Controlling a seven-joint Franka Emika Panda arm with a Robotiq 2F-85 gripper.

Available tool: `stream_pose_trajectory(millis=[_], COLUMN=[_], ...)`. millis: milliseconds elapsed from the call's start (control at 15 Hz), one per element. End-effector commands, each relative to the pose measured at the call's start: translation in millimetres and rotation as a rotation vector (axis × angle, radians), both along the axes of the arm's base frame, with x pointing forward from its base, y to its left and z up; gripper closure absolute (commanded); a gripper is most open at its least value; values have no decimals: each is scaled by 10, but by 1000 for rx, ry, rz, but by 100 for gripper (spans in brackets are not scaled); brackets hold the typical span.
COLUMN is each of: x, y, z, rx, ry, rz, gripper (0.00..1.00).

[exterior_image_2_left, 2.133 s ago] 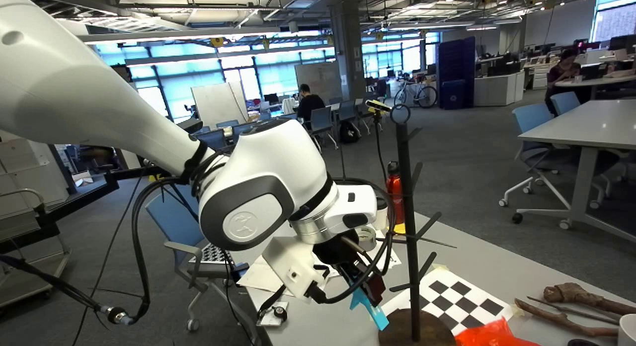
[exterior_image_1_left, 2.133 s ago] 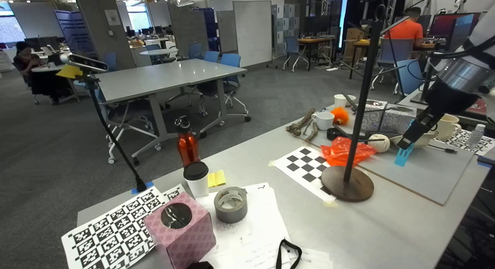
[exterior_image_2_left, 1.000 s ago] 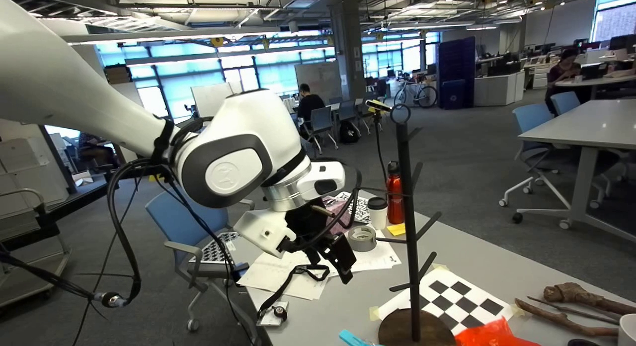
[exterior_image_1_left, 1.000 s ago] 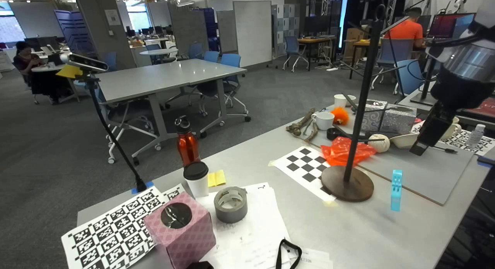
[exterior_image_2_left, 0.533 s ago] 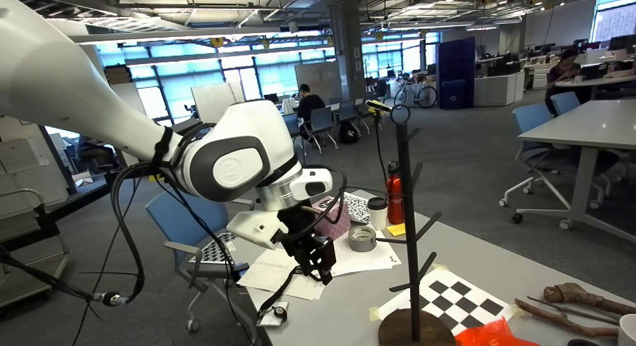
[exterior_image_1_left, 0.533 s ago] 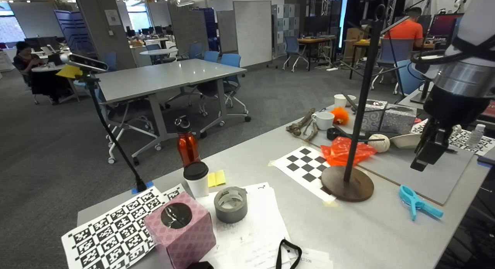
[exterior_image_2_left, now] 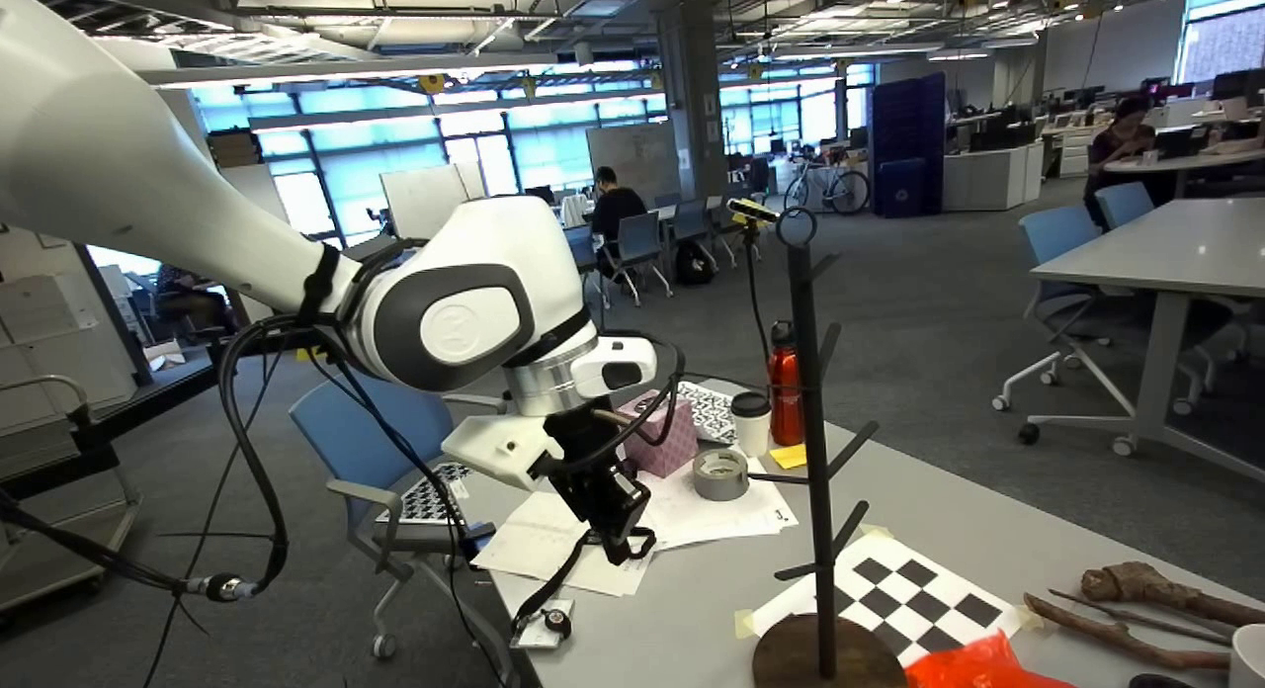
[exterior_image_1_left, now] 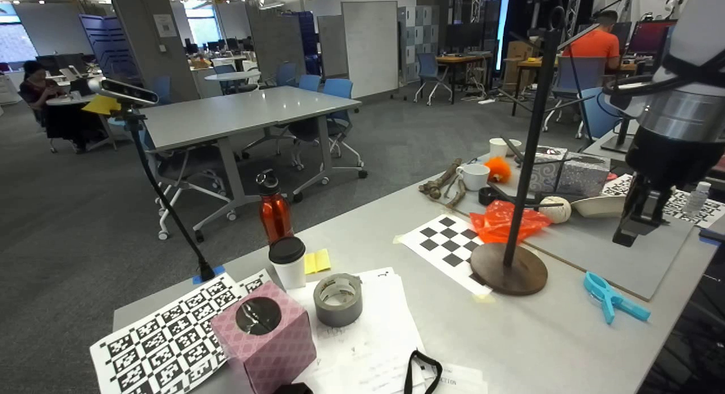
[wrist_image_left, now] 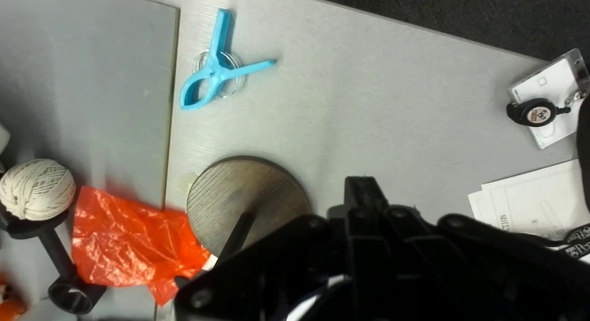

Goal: Take the object from the stand and put it on the table

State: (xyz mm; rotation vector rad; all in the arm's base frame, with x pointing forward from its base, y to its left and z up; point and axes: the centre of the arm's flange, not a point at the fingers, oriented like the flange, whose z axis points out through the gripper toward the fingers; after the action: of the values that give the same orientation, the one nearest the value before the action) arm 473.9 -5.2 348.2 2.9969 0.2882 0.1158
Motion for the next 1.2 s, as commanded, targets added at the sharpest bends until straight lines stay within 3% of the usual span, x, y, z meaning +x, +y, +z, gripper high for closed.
stream_pose_trajectory(millis=[0, 400, 667, 800, 867, 1133], x=[-140, -357, -424, -457, -303, -306], y=[106, 183, 205, 220, 168, 165], z=[158, 336, 522, 602, 485, 477], rx=[11, -15, -28, -30, -19, -18], ry=[44, 64, 17, -18, 11, 13], rz=[-2, 5, 1, -16, 3, 1], gripper=[73, 29, 0, 0, 0, 0])
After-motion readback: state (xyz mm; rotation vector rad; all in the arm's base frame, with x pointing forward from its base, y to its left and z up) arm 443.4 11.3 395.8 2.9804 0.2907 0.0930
